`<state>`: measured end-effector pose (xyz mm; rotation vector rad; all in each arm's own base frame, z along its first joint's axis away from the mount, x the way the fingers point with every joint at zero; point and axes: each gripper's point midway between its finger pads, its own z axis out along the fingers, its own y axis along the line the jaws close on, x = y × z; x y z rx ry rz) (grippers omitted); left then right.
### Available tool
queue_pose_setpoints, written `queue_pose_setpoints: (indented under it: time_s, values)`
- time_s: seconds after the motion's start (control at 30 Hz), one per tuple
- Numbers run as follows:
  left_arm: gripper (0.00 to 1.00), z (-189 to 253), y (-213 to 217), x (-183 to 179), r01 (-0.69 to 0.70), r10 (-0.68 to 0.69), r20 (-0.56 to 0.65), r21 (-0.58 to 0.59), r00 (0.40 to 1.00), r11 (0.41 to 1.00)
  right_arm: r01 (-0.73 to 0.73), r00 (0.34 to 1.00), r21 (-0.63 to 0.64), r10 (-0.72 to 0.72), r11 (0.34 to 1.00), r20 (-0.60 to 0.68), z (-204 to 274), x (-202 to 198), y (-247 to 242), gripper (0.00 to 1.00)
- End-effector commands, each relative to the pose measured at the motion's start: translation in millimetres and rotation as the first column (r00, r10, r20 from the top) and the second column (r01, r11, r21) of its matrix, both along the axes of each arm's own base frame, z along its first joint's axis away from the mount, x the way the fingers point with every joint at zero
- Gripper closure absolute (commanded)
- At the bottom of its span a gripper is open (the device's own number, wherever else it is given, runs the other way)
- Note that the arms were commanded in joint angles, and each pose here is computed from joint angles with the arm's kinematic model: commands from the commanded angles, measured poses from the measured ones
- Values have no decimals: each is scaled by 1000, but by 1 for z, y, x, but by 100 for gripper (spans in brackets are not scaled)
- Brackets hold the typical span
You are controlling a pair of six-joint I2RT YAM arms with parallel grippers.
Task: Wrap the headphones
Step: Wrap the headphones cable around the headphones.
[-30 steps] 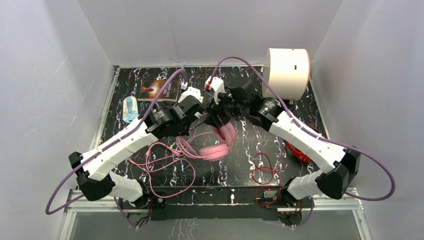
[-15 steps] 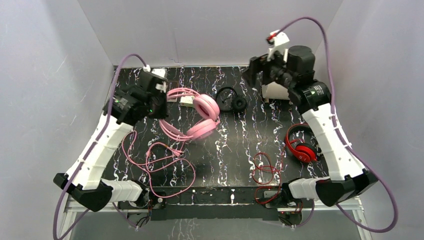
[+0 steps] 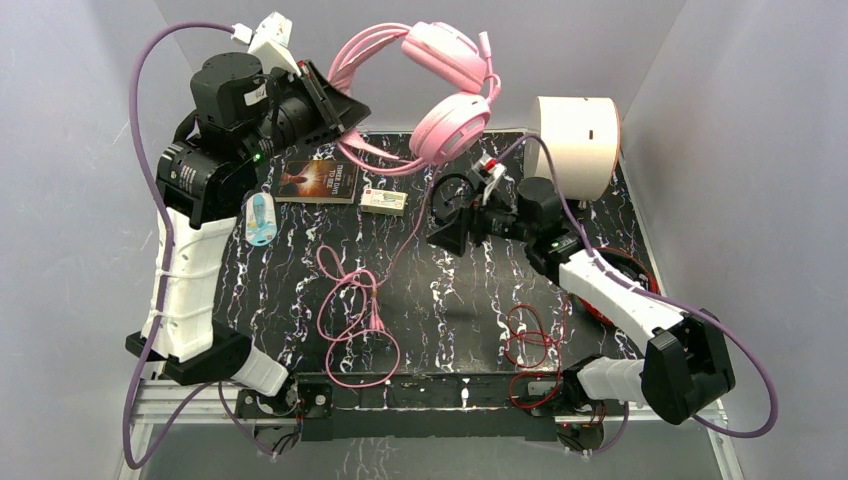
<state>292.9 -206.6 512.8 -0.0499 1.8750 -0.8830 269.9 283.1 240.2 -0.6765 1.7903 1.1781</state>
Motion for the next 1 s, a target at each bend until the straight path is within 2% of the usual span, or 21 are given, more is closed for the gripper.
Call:
queue_pose_setpoints:
  time_s: [0.0,0.2,0.4,0.5,0.57,0.67,0.7,0.73,0.77,0.83,0.9,0.97]
  values:
    - [100,76,-26,-15,158,-120,158,-257,980,953,-46,970,200,-4,979,245,74,-2,28,1]
    - [100,88,-28,-26,199,-150,182,-294,972,935,-45,942,315,-65,948,329,87,-7,37,2]
    - [100,103,-31,-42,272,-205,227,-317,952,909,-27,933,381,-114,924,342,72,-11,43,20]
    - [100,109,-36,-55,342,-266,261,-315,928,885,-16,924,397,-138,918,356,67,-11,44,41]
    - [100,112,-37,-68,400,-313,307,-286,899,871,70,910,413,-227,908,347,66,-2,32,55]
    - [100,113,-36,-96,501,-394,393,-219,831,837,245,853,403,-394,882,343,72,16,0,91]
    - [100,111,-36,-106,537,-424,420,-197,802,820,291,835,379,-426,879,348,72,23,-10,100]
    - [100,110,-35,-116,567,-447,451,-175,773,805,329,818,361,-454,873,354,77,29,-20,100]
    - [100,103,-35,-117,572,-452,449,-175,771,801,352,817,321,-456,879,352,75,35,-25,100]
    - [100,102,-35,-125,593,-457,467,-199,757,780,329,856,232,-392,916,336,69,45,-24,100]
    - [100,108,-39,-133,654,-487,507,-226,711,722,217,914,149,-255,965,317,64,44,-5,100]
    - [100,110,-43,-130,671,-489,506,-277,711,688,39,955,109,-69,993,290,61,30,21,100]
